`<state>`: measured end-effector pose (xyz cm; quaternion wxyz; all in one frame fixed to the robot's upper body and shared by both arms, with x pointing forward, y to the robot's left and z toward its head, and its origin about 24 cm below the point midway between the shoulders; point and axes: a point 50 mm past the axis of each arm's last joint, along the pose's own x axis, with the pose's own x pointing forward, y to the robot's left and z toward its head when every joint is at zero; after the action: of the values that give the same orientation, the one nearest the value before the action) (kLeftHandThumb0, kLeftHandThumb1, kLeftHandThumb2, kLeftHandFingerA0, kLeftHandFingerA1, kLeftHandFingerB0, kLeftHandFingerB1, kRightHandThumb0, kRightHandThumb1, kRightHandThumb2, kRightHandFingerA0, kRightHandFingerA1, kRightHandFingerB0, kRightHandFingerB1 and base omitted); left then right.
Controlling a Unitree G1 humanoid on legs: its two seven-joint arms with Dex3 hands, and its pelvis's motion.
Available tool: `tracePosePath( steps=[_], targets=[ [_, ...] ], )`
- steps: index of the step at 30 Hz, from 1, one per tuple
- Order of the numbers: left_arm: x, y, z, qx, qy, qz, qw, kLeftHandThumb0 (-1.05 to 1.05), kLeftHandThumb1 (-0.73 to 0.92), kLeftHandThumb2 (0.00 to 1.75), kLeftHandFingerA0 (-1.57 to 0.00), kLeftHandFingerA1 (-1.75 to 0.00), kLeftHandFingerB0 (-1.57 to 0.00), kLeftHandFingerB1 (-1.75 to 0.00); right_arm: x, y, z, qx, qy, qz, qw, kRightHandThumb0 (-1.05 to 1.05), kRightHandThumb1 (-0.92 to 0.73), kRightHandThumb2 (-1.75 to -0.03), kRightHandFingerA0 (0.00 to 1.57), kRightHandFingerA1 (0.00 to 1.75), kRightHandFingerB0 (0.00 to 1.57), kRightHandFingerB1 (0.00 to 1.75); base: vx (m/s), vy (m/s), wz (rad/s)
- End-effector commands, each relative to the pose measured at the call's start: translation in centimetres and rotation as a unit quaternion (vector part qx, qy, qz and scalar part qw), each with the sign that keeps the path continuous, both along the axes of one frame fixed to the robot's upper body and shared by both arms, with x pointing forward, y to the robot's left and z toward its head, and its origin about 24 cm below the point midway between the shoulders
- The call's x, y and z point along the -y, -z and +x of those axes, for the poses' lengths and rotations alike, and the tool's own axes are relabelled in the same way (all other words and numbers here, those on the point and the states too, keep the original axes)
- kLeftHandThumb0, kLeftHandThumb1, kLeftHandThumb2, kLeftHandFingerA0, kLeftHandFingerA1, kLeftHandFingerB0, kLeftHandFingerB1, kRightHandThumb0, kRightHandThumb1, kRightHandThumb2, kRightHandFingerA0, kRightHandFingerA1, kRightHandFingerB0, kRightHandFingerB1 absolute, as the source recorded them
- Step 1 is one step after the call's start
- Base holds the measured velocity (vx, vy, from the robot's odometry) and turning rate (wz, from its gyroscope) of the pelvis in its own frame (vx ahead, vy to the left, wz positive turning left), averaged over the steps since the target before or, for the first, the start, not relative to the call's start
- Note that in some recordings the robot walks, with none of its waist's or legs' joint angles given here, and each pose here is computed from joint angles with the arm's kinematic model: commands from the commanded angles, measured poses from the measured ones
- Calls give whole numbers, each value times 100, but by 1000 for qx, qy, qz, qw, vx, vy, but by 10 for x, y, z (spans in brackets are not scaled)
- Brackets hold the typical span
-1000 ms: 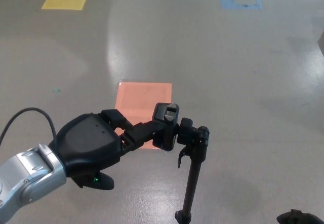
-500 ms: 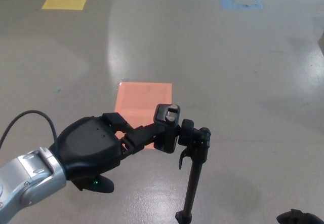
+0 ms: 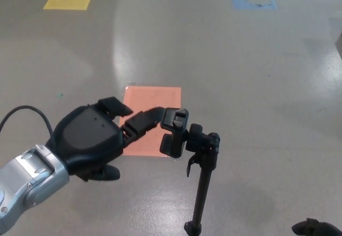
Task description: The robot uses its left hand to grab the top of a phone stand kept on the floor and tilt it upwards to adjust its angle
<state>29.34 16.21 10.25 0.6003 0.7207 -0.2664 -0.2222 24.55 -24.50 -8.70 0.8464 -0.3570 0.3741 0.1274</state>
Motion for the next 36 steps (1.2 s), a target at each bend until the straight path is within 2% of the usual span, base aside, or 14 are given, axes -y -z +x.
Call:
tracePosePath(
  steps=[1, 4, 5, 6, 7, 17, 23, 26, 27, 28, 30, 31, 32, 36],
  targets=[
    [-9, 0, 5, 36, -49, 3, 998, -64, 60, 58, -36, -34, -3, -24, 6, -1, -1, -7, 8, -3, 1000, -25, -61, -108, 8, 51, 7, 50, 0, 0, 0],
    [-10, 1, 5, 31, -56, 5, 998, -64, 61, 59, -35, -34, -2, -21, 6, -1, -1, -7, 4, -6, 1000, -25, -61, -108, 8, 51, 7, 50, 0, 0, 0],
    [-11, 1, 5, 28, -60, 6, 998, -70, 51, 84, -31, -48, 0, -16, 6, -1, -1, -7, 2, -7, 1000, -25, -61, -108, 8, 51, 7, 50, 0, 0, 0],
    [-11, 2, 5, 27, -62, 7, 998, -70, 51, 84, -31, -48, 0, -16, 6, -1, -1, -8, 1, -8, 1000, -25, -61, -108, 8, 51, 7, 50, 0, 0, 0],
    [-11, 2, 5, 27, -65, 7, 998, -65, 62, 59, -36, -34, -2, -21, 6, -1, -1, -9, -1, -11, 1000, -25, -61, -108, 8, 51, 7, 50, 0, 0, 0],
    [-21, 9, 8, 23, -91, 9, 996, -68, 64, 60, -37, -35, -1, -21, 5, -3, 3, -7, -4, -9, 1000, -25, -61, -108, 8, 51, 8, 50, 0, 0, 0],
    [-51, 43, 9, -70, -178, 16, 981, -74, 81, 66, -28, -32, -5, -20, 6, -2, 1, -11, -2, -11, 1000, -25, -61, -108, 7, 51, 7, 49, 0, 0, 0],
    [-71, 63, 8, -115, -232, -5, 966, -73, 82, 67, -26, -32, -8, -21, 5, -1, 0, -12, -7, -12, 1000, -25, -62, -109, 7, 51, 7, 49, 0, 0, 0],
    [-79, 70, 7, -134, -256, -16, 957, -75, 68, 95, -15, -42, -4, -28, 5, -1, -1, -12, -7, -10, 1000, -25, -61, -108, 8, 51, 8, 50, 0, 0, 0],
    [-93, 82, 5, -162, -296, -27, 941, -75, 68, 95, -13, -42, -5, -28, 5, -1, -1, -12, -8, -9, 1000, -25, -61, -109, 9, 51, 8, 50, 0, 0, 0],
    [-101, 90, 3, -178, -321, -31, 930, -75, 68, 95, -13, -42, -5, -28, 5, 0, -2, -12, -10, -9, 1000, -25, -61, -109, 9, 51, 8, 50, 0, 0, 0],
    [-106, 94, 1, -181, -330, -30, 926, -72, 85, 65, -21, -31, -7, -25, 5, 0, -2, -12, -10, -9, 1000, -25, -61, -108, 9, 51, 8, 50, 0, 0, 0],
    [-121, 104, -4, -189, -360, -27, 913, -36, 50, 106, -1, -46, 0, -47, 4, -1, -1, -11, -9, -9, 1000, -25, -60, -108, 9, 51, 8, 50, 0, 0, 0],
    [-141, 118, -17, -207, -405, -30, 890, -35, 51, 108, -1, -46, 0, -47, 4, -1, 0, -11, -9, -9, 1000, -24, -61, -109, 9, 51, 8, 50, 0, 0, 0]
  ],
)
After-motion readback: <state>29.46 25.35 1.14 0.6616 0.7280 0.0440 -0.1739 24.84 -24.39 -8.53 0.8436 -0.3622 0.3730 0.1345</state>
